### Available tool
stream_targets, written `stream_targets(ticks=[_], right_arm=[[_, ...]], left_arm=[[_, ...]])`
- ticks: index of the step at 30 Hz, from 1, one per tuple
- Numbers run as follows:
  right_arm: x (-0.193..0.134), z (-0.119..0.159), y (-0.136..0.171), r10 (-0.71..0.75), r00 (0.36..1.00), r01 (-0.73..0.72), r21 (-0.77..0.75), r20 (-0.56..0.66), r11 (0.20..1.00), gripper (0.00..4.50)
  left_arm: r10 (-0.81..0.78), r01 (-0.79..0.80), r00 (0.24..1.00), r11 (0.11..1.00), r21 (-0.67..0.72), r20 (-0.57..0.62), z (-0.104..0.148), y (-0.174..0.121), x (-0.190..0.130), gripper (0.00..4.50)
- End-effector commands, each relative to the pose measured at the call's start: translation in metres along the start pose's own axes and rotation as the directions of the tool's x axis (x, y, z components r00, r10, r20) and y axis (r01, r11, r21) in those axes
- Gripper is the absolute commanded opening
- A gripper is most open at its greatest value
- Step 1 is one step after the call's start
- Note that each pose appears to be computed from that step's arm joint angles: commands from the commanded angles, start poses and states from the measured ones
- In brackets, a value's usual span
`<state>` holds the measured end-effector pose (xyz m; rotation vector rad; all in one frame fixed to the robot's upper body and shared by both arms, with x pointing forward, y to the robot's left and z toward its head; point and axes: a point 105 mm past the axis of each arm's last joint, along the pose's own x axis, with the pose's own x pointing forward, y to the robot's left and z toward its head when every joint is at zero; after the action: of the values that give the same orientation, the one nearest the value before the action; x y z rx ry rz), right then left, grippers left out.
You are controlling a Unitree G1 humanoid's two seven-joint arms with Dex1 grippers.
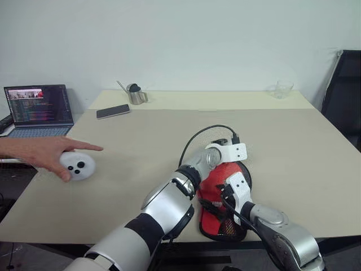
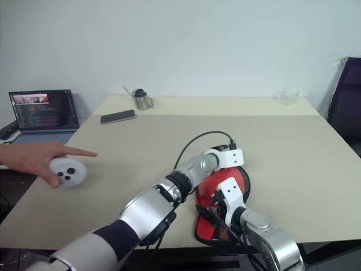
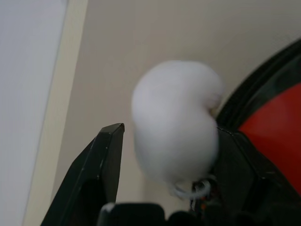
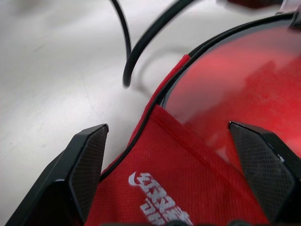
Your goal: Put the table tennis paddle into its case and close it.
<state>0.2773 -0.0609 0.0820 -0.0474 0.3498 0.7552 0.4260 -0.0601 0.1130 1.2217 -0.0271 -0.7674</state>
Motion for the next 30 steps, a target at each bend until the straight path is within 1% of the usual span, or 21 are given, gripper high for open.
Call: stream_targets(ticks=[1,5,8,10,13,15,17,18,19,22,24,26,28,30], right_arm=[[0.002,-0.01,-0.011,-0.008,0.999,0.007,-0.005,-0.043,1.0,4.5],[-0.002,0.008,-0.026,0.012,1.0,-0.013,-0.055,-0.012,0.998,4.5],[-0.013,0.029,-0.028,0.083,0.997,-0.082,-0.121,0.005,0.989,4.5],[-0.023,0.039,-0.03,0.127,0.992,-0.125,-0.136,0.007,0.983,4.5],[-0.047,0.058,-0.033,0.198,0.98,-0.193,-0.161,0.015,0.968,4.5],[-0.063,0.07,-0.04,0.218,0.976,-0.211,-0.166,0.026,0.963,4.5],[-0.075,0.081,-0.047,0.231,0.972,-0.221,-0.163,0.04,0.961,4.5],[-0.08,0.085,-0.052,0.221,0.974,-0.211,-0.174,0.041,0.962,4.5],[-0.083,0.088,-0.059,0.203,0.978,-0.192,-0.185,0.042,0.964,4.5],[-0.082,0.091,-0.09,0.061,0.997,-0.052,-0.189,0.043,0.981,4.5],[-0.075,0.083,-0.119,-0.106,0.994,0.108,-0.204,0.019,0.973,4.5],[-0.067,0.072,-0.14,-0.241,0.97,0.239,-0.177,0.007,0.955,4.5],[-0.061,0.067,-0.15,-0.301,0.953,0.302,-0.127,0.023,0.945,4.5],[-0.057,0.059,-0.157,-0.355,0.935,0.354,-0.105,0.01,0.929,4.5]], left_arm=[[-0.034,0.034,0.999,0.999,0.005,0.001,-0.003,-0.011,0.001,2.81],[-0.011,0.011,1.0,1.0,-0.023,0.015,-0.011,0.001,-0.003,2.81],[-0.025,0.033,0.995,0.995,-0.097,0.092,-0.017,0.009,-0.01,2.81],[-0.028,0.046,0.991,0.988,-0.144,0.128,-0.024,0.01,-0.015,2.81],[-0.008,0.069,0.972,0.965,-0.253,0.234,-0.032,0.018,-0.027,2.81],[-0.002,0.095,0.95,0.954,-0.284,0.312,-0.033,0.024,-0.036,2.81],[0.003,0.109,0.928,0.954,-0.28,0.372,-0.034,0.032,-0.046,2.81],[0.016,0.122,0.912,0.943,-0.309,0.409,-0.033,0.039,-0.052,2.81],[0.032,0.126,0.899,0.936,-0.327,0.436,-0.033,0.046,-0.057,2.81],[0.047,0.16,0.862,0.92,-0.358,0.505,-0.036,0.06,-0.074,2.81],[0.043,0.189,0.851,0.905,-0.381,0.524,-0.044,0.063,-0.085,2.81],[-0.046,0.267,0.851,0.895,-0.356,0.523,-0.062,0.047,-0.1,2.81],[-0.154,0.347,0.852,0.882,-0.32,0.5,-0.079,0.025,-0.116,2.81],[-0.244,0.416,0.847,0.858,-0.301,0.473,-0.094,0.007,-0.136,2.81]])
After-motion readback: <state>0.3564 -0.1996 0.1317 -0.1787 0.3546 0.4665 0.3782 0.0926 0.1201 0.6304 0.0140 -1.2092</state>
